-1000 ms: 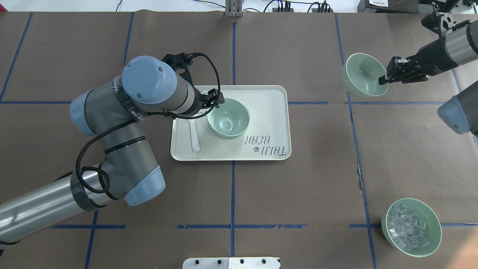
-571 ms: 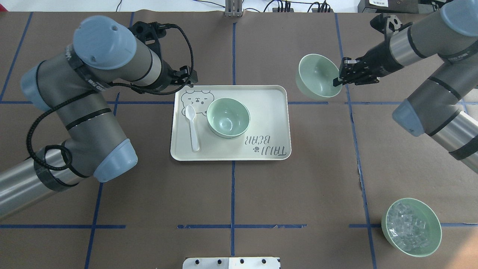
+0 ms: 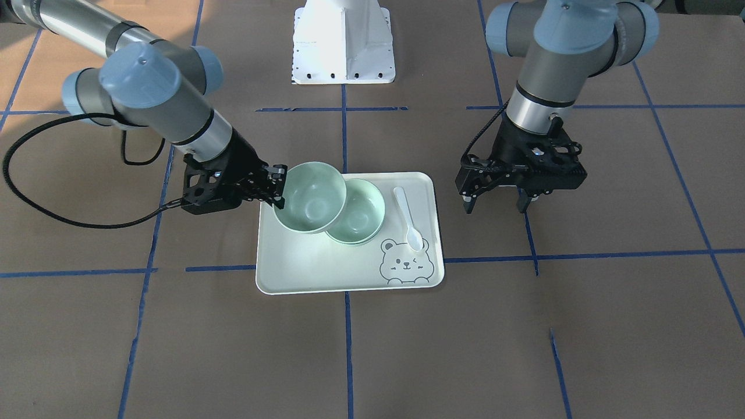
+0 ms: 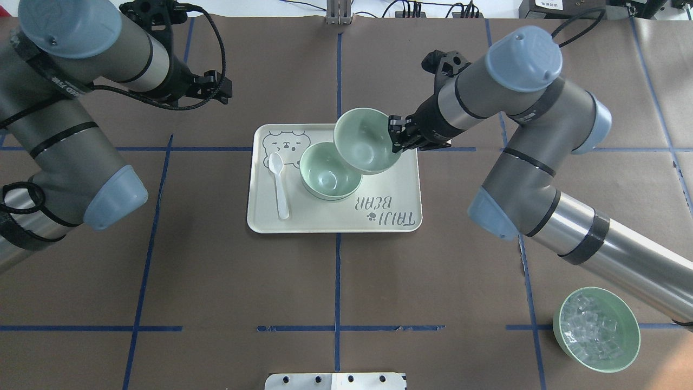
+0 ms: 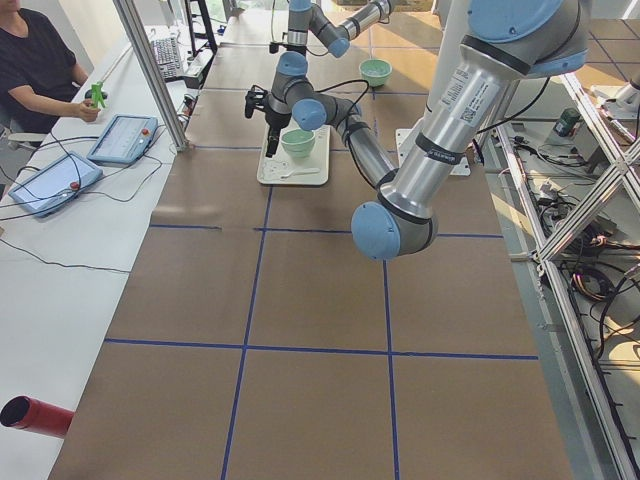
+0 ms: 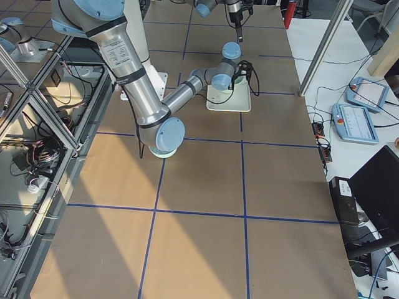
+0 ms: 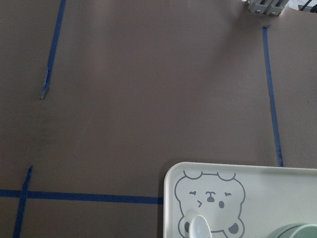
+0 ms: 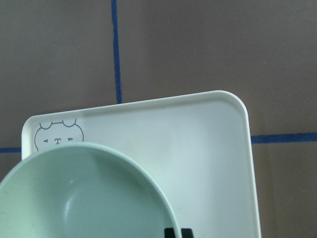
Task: Stack green bowls together
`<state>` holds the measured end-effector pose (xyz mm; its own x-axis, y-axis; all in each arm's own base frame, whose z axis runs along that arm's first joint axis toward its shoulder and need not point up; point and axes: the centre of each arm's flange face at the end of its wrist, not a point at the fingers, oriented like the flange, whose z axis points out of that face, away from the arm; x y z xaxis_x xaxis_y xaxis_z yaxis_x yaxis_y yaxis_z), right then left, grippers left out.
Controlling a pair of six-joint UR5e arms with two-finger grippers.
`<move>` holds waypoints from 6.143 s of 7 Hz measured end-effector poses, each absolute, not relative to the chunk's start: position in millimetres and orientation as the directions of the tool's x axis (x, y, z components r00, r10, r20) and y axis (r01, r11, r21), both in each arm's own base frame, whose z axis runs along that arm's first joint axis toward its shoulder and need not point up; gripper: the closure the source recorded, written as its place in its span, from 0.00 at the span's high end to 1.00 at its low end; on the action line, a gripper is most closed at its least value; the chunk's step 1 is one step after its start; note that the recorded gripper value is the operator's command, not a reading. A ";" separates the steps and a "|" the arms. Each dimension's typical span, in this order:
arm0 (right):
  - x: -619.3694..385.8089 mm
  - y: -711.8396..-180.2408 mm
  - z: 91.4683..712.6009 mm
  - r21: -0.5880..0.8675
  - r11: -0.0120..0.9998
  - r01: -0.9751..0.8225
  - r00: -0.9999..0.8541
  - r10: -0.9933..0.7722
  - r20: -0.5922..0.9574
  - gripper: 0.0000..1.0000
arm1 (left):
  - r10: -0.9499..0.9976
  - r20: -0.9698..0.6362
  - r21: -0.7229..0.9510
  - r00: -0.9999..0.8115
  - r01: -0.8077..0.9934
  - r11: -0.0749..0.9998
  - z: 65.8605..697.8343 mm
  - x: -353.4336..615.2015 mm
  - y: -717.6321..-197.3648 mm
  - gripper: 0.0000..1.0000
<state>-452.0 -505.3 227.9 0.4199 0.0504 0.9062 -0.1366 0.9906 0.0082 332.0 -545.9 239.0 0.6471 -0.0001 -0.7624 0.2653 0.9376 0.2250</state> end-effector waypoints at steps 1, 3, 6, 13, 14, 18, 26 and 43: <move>-476.8 -493.3 210.0 0.023 0.990 -0.138 0.443 0.041 0.895 0.00 | 0.014 -0.744 0.248 0.668 0.257 0.934 251.8 315.1 -553.2 1.00; -503.9 -485.4 197.5 0.038 0.989 -0.141 0.468 0.033 0.883 0.00 | 0.030 -0.717 0.279 0.696 0.247 0.928 269.4 289.9 -563.2 1.00; -512.0 -487.3 201.1 0.038 0.989 -0.146 0.484 0.038 0.874 0.00 | 0.032 -0.710 0.284 0.704 0.245 0.927 277.1 281.3 -562.9 1.00; -511.7 -496.4 201.3 0.054 0.984 -0.170 0.494 0.038 0.869 1.00 | 0.030 -0.709 0.283 0.705 0.245 0.927 280.0 280.5 -562.1 1.00; -498.9 -502.7 204.1 0.049 0.983 -0.176 0.507 0.048 0.861 1.00 | 0.030 -0.708 0.282 0.705 0.244 0.928 280.4 280.4 -562.0 1.00; -366.3 -509.0 252.0 0.154 0.985 -0.073 0.640 -0.072 0.765 1.00 | 0.141 -0.688 0.300 0.712 0.102 0.948 331.1 219.4 -567.7 1.00; -2.8 -495.7 582.8 0.182 0.972 0.149 0.683 -0.234 0.692 1.00 | 0.240 -0.655 0.267 0.716 -0.078 0.961 532.8 11.8 -529.4 1.00; 58.5 -485.4 651.4 0.125 0.989 0.078 0.712 -0.142 0.687 1.00 | 0.102 -0.716 0.133 0.691 -0.009 0.991 623.9 -55.5 -471.0 1.00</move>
<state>58.5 -485.4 651.4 0.7122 -0.1423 0.6874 0.0775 0.9892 0.1245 -55.5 -471.0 623.9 0.6907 0.1023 -0.7158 -0.0087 0.9911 0.1331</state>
